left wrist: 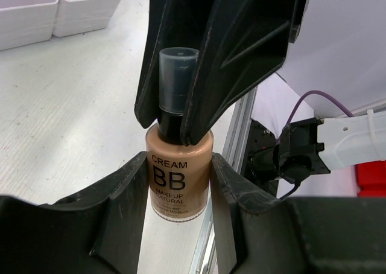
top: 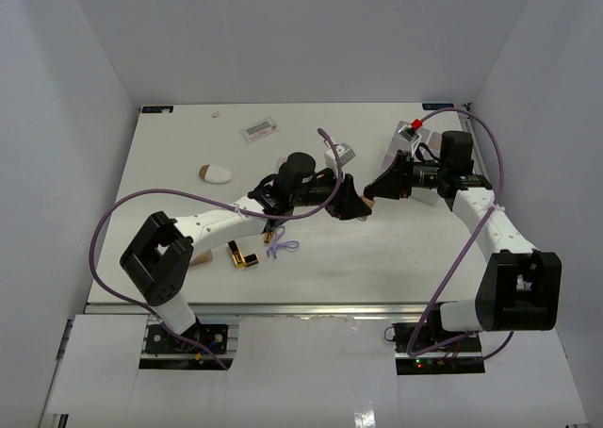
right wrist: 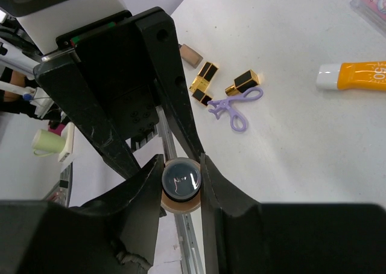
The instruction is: Organize the makeup
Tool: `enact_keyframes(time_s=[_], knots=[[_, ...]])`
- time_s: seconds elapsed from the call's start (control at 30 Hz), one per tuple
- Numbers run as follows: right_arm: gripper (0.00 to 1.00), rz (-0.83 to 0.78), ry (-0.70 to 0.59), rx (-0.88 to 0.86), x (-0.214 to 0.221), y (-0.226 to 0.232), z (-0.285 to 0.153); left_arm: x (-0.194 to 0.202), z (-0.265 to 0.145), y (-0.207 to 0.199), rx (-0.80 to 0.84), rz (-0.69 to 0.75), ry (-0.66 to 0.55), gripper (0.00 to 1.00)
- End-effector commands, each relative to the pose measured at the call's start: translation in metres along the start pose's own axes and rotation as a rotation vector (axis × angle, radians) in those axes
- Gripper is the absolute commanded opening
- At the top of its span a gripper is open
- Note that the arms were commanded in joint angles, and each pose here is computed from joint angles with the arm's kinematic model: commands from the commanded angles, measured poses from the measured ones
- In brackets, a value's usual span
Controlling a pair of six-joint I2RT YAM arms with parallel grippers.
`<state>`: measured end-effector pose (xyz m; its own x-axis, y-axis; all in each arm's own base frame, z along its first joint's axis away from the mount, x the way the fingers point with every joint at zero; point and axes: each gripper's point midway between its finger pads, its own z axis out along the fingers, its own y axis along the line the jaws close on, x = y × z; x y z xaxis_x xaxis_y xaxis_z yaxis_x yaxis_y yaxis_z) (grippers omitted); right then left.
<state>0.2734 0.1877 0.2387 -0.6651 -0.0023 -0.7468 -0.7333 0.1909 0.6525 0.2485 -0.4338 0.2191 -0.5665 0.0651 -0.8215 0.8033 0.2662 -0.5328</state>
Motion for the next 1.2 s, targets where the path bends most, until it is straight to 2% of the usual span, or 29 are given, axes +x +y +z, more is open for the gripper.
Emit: enact_keyframes(time_s=[0.0,0.17,0.3,0.43,0.57,0.73,0.93,1.17], knots=[[0.17,-0.072,-0.011,0.006,-0.009,0.003,-0.002,-0.027,-0.001,-0.020,0.056,0.047,-0.062,0.12],[0.08,-0.090,-0.007,0.024,-0.010,0.002,-0.002,-0.026,-0.001,-0.018,0.045,0.033,-0.062,0.39],[0.08,-0.103,-0.006,0.036,-0.011,0.001,-0.003,-0.026,-0.001,-0.018,0.043,0.032,-0.060,0.53],[0.08,-0.121,-0.005,0.049,-0.014,0.001,-0.003,-0.024,-0.002,-0.019,0.045,0.029,-0.054,0.77],[0.08,-0.128,-0.003,0.055,-0.015,0.000,-0.004,-0.025,-0.006,-0.021,0.045,0.037,-0.055,0.94],[0.08,-0.141,0.000,0.069,-0.018,-0.002,-0.004,-0.025,-0.009,-0.019,0.023,0.050,-0.051,0.98],[0.08,-0.221,0.006,0.161,-0.033,-0.012,-0.011,-0.038,-0.028,-0.002,-0.131,0.093,-0.077,0.98],[0.08,-0.278,-0.002,0.297,-0.057,-0.042,-0.025,-0.069,-0.086,0.013,-0.308,0.123,-0.133,0.98]])
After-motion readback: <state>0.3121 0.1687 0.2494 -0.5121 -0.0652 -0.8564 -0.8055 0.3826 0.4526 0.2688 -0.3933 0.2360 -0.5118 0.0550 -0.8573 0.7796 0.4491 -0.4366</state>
